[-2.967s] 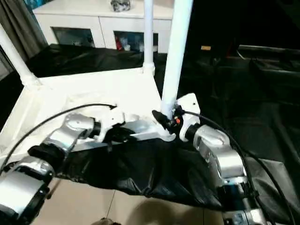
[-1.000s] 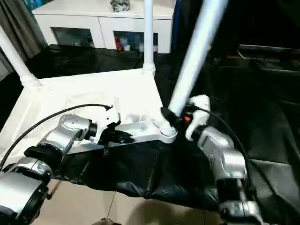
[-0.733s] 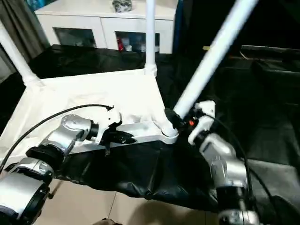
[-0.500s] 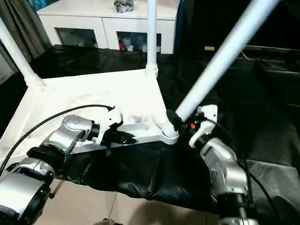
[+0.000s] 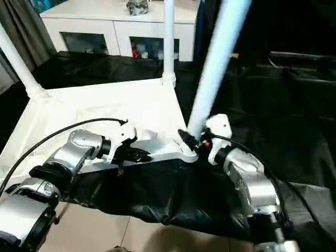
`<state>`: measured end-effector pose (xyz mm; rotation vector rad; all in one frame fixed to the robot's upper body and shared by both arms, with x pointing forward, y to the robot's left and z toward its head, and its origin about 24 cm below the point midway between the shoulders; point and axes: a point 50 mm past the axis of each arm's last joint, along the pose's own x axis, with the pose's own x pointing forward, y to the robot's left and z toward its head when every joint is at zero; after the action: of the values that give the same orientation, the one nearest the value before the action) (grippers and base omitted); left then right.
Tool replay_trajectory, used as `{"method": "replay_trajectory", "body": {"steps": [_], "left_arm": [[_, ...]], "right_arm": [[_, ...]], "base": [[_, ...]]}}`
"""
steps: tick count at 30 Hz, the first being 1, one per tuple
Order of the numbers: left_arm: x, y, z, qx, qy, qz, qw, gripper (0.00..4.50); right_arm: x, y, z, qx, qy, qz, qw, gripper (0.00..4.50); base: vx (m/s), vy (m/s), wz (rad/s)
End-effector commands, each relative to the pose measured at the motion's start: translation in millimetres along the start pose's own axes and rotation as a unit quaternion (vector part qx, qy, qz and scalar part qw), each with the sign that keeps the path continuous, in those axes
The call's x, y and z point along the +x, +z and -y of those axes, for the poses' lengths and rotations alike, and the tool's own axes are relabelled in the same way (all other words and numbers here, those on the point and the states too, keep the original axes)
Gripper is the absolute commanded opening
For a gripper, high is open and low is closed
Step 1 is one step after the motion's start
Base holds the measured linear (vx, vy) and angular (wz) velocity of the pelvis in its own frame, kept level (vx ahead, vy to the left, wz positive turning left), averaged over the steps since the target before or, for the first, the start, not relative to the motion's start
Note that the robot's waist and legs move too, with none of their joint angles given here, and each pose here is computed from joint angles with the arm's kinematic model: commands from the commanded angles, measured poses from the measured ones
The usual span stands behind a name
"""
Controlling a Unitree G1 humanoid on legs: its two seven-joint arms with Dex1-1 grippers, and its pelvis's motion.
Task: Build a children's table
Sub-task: Insert table leg to table base
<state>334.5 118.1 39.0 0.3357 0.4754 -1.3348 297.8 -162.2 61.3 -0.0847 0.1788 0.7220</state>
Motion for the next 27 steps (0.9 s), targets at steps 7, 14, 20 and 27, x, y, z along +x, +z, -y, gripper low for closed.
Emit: {"method": "replay_trajectory", "body": {"steps": [7, 14, 20, 27], "left_arm": [[-6.4, 4.7, 2.9, 0.034, -0.042, 0.012, 0.998, 0.00], [-13.2, 7.4, 10.6, 0.076, -0.122, -0.008, 0.990, 0.00], [-18.8, 5.4, 14.7, 0.089, -0.156, -0.017, 0.984, 0.00], [-17.5, 7.8, 7.5, 0.078, -0.103, -0.010, 0.992, 0.00]], "right_arm": [[4.2, -35.8, -20.5, 0.030, 0.126, -0.085, 0.988, 1.88], [-2.2, -35.0, -30.1, 0.036, 0.215, -0.086, 0.972, 1.88], [-5.7, -36.9, -40.4, 0.033, 0.263, -0.088, 0.960, 1.88], [-2.2, -38.8, -41.7, 0.033, 0.247, -0.078, 0.965, 1.88]], "base": [[0.000, 0.000, 0.00], [0.000, 0.000, 0.00], [0.000, 0.000, 0.00], [0.000, 0.000, 0.00]]}}
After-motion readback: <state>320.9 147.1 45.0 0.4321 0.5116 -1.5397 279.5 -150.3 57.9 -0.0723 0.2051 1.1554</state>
